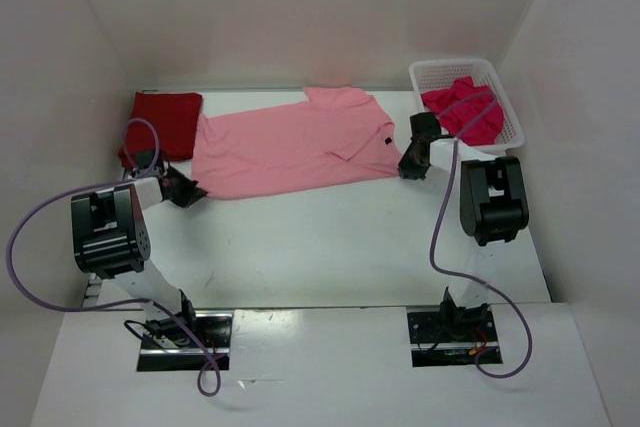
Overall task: Fold and stack the t-shirts
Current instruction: Fold the flattened tshirt in 1/3 of the way
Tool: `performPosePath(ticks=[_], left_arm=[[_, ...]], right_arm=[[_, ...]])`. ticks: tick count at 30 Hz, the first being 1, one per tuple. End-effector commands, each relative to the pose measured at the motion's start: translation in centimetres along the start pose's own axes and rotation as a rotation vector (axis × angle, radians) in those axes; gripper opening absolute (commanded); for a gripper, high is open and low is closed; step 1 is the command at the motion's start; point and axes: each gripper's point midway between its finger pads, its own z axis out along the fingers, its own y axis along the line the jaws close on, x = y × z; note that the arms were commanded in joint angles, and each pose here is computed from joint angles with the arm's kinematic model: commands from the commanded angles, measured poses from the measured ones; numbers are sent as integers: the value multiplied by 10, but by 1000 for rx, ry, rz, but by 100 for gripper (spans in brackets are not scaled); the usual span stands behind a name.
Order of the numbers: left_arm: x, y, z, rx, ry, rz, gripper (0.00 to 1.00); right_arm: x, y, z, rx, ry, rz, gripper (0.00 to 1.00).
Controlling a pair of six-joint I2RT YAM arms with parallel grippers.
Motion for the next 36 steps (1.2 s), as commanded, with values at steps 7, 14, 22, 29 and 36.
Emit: performPosePath(ticks=[7,14,22,29,36], left_arm=[[-11,22,8,-112,-39,67,0],[0,30,-8,-138,-22,106,0],[47,38,-52,-108,87,114,0],[91,30,-94,-31,201,32,10],[108,35,-105,-47,253,-18,100]], right_arm=[[-36,19,-7,12,-165,-8,0],[3,-19,-51,71,-104,21,0],[61,-66,-103,69,54,84,0],[70,-69,-160,12,103,98,1],[76,-79,-194,5,92,75,47]])
